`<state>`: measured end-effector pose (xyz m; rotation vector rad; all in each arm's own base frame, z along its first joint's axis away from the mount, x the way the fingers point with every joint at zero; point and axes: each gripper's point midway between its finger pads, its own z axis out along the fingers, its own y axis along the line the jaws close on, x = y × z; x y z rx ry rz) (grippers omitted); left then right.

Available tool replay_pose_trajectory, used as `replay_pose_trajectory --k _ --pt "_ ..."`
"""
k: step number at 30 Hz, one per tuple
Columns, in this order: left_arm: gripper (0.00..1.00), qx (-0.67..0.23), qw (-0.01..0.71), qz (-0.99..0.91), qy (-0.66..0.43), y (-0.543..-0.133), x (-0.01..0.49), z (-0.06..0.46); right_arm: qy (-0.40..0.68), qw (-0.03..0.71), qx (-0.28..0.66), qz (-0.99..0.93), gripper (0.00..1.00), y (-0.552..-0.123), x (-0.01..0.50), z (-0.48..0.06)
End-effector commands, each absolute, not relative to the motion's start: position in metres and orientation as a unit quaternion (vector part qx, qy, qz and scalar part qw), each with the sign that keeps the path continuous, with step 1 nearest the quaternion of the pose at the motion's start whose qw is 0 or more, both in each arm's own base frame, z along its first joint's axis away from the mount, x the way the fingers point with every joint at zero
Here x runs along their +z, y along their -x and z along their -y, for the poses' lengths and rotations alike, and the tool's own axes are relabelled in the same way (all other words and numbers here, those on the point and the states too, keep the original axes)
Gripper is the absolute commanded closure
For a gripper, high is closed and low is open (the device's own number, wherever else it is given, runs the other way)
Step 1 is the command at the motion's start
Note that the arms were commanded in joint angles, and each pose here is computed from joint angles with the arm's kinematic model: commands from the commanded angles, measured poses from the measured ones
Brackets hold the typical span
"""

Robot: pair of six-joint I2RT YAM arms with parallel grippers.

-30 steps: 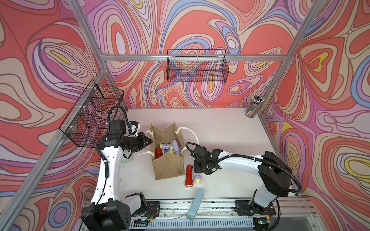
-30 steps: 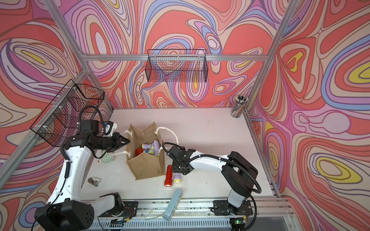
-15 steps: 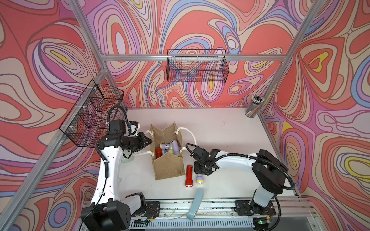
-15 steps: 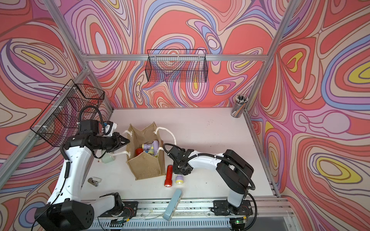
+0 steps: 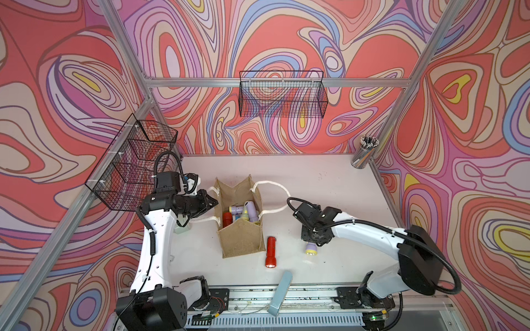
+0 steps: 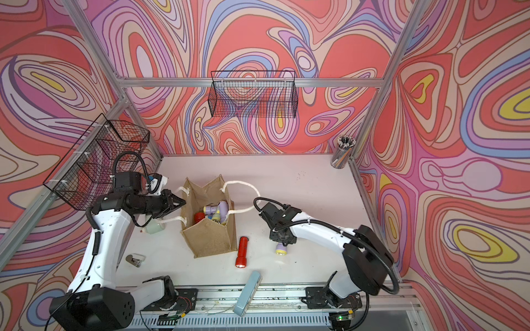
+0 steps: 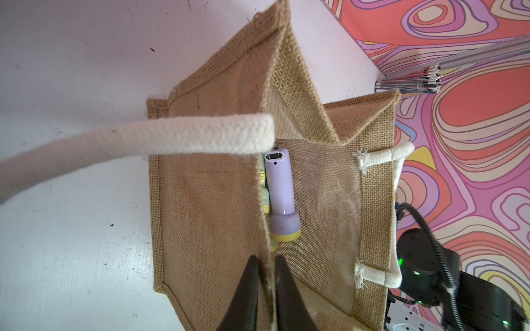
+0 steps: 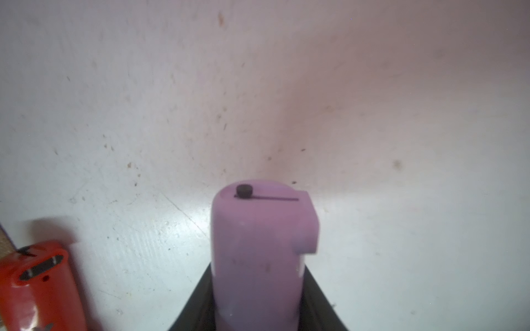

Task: Put the flashlights into the tote bags
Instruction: Pick up the flashlight from the center of the board, then place the flashlight in the canvas bag.

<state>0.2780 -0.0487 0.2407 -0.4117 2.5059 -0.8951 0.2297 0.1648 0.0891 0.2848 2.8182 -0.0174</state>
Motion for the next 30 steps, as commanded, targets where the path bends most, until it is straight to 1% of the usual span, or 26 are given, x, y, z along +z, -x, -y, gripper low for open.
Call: replay_pose_trajectory --k 1,4,6,10,13,18,21,26,30 --pt "0.84 -0.329 0.231 -0.905 0.138 -0.276 0.251 0.051 -0.126 0.245 -0.078 -0.958 0.79 -0.249 0.153 -0.114" --pt "0.84 -0.337 0.23 -0.903 0.136 -0.277 0.251 0.053 -0.124 0.324 -0.07 -0.935 0.83 -0.272 0.218 -0.111" --pt "0.84 -0.346 0.231 -0.9 0.134 -0.279 0.252 0.055 -0.113 0.361 -0.033 -0.925 0.85 -0.29 0.261 -0.128" --pt "0.84 -0.351 0.238 -0.896 0.133 -0.28 0.256 0.057 -0.053 0.419 0.09 -0.902 0.87 -0.322 0.325 -0.2" --pt "0.84 -0.351 0.244 -0.894 0.133 -0.279 0.259 0.057 0.005 0.437 0.152 -0.887 0.87 -0.338 0.347 -0.262" --pt "0.84 -0.341 0.236 -0.899 0.137 -0.275 0.255 0.055 0.105 0.419 0.248 -0.867 0.88 -0.346 0.346 -0.369" --pt "0.84 -0.31 0.237 -0.909 0.148 -0.272 0.246 0.046 0.152 0.38 0.287 -0.866 0.88 -0.343 0.321 -0.423" --pt "0.85 -0.306 0.226 -0.913 0.145 -0.269 0.239 0.046 0.196 0.33 0.342 -0.858 0.88 -0.324 0.292 -0.48" --pt "0.87 -0.303 0.226 -0.914 0.148 -0.27 0.236 0.045 0.208 0.294 0.356 -0.862 0.88 -0.313 0.261 -0.501"
